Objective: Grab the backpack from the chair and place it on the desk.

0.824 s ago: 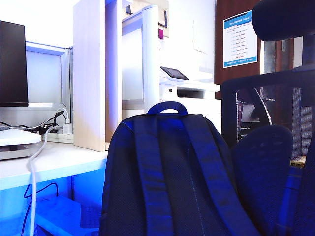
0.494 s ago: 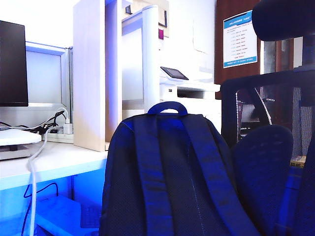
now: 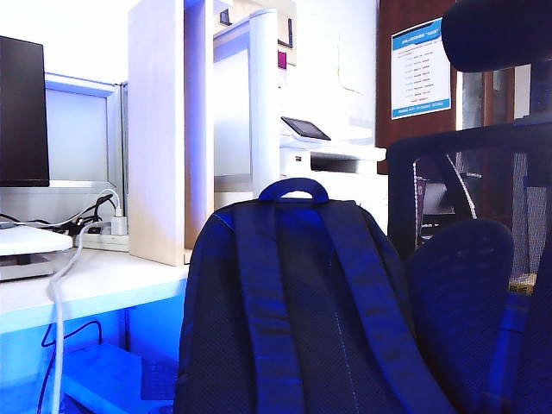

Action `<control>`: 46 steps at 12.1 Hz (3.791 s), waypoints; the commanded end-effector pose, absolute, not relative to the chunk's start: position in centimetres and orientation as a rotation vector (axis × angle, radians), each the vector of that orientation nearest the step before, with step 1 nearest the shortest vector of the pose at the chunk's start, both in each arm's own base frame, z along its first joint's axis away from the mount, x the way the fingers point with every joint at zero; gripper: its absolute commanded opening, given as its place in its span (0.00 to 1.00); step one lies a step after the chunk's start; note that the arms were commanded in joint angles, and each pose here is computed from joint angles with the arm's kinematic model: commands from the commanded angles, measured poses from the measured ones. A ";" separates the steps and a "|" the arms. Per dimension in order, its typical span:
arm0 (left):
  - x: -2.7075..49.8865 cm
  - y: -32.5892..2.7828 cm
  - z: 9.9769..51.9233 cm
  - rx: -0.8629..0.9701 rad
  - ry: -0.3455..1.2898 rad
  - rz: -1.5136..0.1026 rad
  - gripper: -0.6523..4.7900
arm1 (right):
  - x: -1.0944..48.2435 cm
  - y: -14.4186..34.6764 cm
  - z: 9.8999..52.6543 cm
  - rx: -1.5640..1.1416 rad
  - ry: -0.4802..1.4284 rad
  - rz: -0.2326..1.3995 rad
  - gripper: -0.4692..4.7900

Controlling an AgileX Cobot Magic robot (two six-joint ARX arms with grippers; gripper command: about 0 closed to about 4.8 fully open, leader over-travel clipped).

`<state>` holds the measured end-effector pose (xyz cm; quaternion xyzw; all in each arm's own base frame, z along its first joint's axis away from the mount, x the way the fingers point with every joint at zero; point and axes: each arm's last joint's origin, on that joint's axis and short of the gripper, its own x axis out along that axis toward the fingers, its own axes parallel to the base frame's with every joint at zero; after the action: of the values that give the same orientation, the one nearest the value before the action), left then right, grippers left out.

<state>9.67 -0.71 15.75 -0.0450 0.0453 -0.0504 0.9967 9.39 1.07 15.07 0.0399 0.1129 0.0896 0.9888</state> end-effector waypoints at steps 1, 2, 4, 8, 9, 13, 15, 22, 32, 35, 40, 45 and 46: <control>9.7 -0.9 15.9 -0.096 0.084 -0.172 0.11 | 9.4 1.1 15.0 0.081 0.225 0.179 0.08; 9.6 -1.0 15.9 -0.097 0.085 -0.208 0.11 | 9.4 1.1 15.0 0.081 0.225 0.179 0.08; 9.6 -1.3 15.9 -0.100 0.088 -0.293 0.11 | 9.4 1.1 15.0 0.083 0.225 0.193 0.08; 9.4 -1.6 16.0 -0.103 0.084 -0.426 0.11 | 9.3 1.4 15.1 0.127 0.231 0.280 0.08; 9.4 -1.7 16.0 -0.102 0.080 -0.441 0.11 | 9.3 1.4 15.1 0.142 0.232 0.293 0.08; 9.3 -2.0 16.6 -0.213 0.059 -0.564 0.11 | 9.3 1.9 15.7 0.213 0.195 0.459 0.08; 9.1 -2.1 16.8 -0.355 0.103 -0.637 0.11 | 9.2 2.2 16.4 0.250 0.149 0.575 0.08; 6.6 -2.1 25.0 -0.361 -0.095 -0.731 0.42 | 8.3 2.1 21.3 0.426 -0.029 0.628 0.15; 20.4 -3.0 32.1 -0.298 0.104 -0.685 1.00 | 11.2 2.1 32.2 0.457 -0.046 0.556 1.00; 26.9 -3.8 29.5 -0.290 0.268 -0.677 1.00 | 14.1 2.4 32.8 0.498 0.046 0.537 1.00; 36.7 -5.4 22.4 -0.247 0.460 -0.717 1.00 | 18.4 2.7 30.6 0.526 0.200 0.497 1.00; 44.1 -7.4 20.7 -0.197 0.433 -0.772 1.00 | 20.3 2.9 29.3 0.528 0.254 0.485 1.00; 45.3 -7.8 20.5 -0.192 0.424 -0.780 1.00 | 20.6 3.0 29.0 0.530 0.267 0.482 1.00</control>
<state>44.55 -7.36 20.28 -0.0993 0.2144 -0.3657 0.9003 20.41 2.91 28.78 0.2628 0.1390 0.2313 0.9264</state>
